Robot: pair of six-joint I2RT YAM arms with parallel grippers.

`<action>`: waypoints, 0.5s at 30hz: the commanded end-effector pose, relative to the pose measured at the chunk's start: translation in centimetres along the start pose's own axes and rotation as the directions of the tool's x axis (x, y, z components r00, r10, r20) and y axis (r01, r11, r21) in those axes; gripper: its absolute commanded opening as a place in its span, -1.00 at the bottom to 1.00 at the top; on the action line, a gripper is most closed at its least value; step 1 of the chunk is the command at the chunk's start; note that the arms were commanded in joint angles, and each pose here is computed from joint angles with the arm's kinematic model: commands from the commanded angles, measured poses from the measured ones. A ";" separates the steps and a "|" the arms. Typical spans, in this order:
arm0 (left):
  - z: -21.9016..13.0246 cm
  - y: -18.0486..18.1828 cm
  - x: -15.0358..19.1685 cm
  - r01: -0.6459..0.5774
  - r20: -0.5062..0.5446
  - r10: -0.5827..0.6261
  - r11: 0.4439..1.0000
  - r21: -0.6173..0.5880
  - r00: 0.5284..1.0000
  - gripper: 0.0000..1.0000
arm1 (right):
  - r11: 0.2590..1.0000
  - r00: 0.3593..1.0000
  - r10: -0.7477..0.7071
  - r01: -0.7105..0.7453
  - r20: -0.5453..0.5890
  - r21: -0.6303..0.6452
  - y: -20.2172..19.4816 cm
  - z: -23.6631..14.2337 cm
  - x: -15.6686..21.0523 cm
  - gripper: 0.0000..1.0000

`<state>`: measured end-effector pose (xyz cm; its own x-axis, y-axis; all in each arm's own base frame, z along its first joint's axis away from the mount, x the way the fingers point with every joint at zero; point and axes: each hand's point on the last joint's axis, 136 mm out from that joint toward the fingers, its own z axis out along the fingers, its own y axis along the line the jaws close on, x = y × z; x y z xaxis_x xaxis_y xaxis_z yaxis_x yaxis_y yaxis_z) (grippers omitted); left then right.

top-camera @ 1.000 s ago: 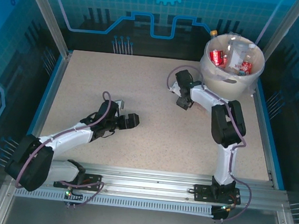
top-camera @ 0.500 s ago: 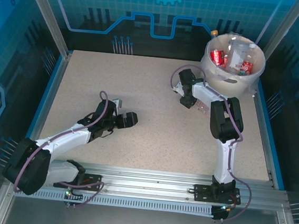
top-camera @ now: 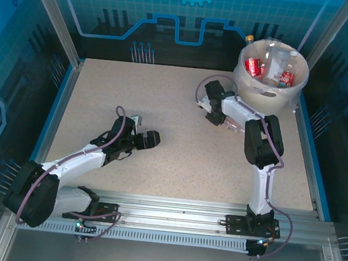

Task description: Put the plastic bottles in the bin

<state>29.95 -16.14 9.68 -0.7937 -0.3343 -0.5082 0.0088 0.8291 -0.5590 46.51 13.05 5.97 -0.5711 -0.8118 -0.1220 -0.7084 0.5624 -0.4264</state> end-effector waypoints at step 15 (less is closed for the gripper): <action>0.5 -0.3 -0.1 -0.007 -0.013 0.007 1.000 0.025 1.000 0.99 | 0.906 0.638 0.160 -0.398 0.753 0.145 -12.1 -34.3 -4.7 -0.22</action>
<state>29.89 -16.26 9.13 -0.8045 -0.3290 -0.4946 0.0036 0.8299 -0.5579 43.35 17.50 37.23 -0.2314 -0.6321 -0.7395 -0.4732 0.7373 -0.4822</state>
